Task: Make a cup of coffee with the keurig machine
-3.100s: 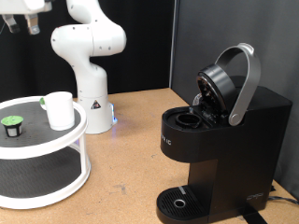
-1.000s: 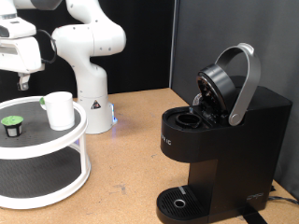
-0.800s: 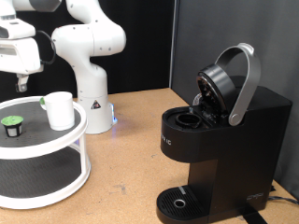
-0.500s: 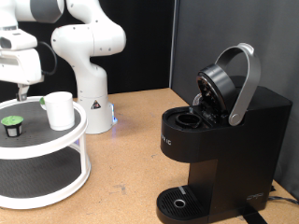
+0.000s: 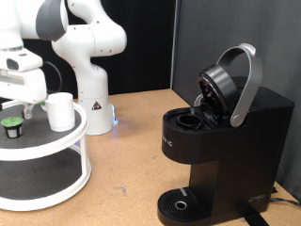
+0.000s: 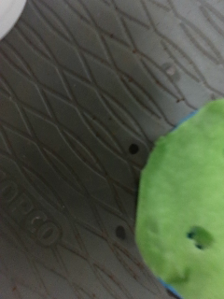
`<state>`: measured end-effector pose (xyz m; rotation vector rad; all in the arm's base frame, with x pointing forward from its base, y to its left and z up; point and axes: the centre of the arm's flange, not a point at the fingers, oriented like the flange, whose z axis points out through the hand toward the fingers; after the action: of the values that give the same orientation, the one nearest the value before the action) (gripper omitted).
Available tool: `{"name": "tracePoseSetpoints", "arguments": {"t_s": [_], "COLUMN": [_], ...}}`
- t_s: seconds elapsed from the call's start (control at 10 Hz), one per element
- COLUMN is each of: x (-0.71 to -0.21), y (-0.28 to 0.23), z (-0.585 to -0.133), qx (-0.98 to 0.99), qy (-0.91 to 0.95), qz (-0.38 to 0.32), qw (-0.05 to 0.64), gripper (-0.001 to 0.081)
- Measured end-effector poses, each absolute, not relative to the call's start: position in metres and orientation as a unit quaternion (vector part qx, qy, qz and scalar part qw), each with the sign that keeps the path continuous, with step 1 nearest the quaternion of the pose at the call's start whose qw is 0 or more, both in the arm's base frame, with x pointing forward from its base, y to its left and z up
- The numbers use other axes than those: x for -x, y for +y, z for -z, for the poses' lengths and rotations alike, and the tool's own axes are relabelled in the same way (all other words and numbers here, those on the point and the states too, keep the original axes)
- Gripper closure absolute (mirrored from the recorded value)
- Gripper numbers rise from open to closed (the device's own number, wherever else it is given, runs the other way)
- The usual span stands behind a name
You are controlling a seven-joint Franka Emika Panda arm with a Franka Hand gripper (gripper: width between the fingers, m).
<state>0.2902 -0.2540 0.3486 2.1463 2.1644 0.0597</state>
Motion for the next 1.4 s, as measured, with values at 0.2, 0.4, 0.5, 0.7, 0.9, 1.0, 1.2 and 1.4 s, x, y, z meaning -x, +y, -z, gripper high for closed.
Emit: {"name": "tracePoseSetpoints", "arguments": {"t_s": [0.2, 0.4, 0.5, 0.7, 0.9, 1.0, 1.2, 1.4], "x": [-0.289, -0.288, -0.287, -0.286, -0.285, -0.285, -0.285, -0.285], "y": [-0.254, -0.254, -0.255, -0.256, -0.256, -0.256, -0.257, -0.259], "z": [-0.336, -0.329, -0.327, -0.325, -0.324, -0.324, -0.325, -0.327], "qx": [-0.702, -0.700, -0.701, -0.702, -0.703, -0.703, -0.705, -0.710], "qy": [0.710, 0.712, 0.712, 0.710, 0.710, 0.709, 0.708, 0.703], "qz": [-0.018, -0.017, -0.017, -0.018, -0.019, -0.019, -0.020, -0.022], "qw": [0.046, 0.046, 0.045, 0.043, 0.042, 0.042, 0.042, 0.035], "gripper": [0.0003, 0.0003, 0.0003, 0.0003, 0.0116, 0.0299, 0.0326, 0.0326]}}
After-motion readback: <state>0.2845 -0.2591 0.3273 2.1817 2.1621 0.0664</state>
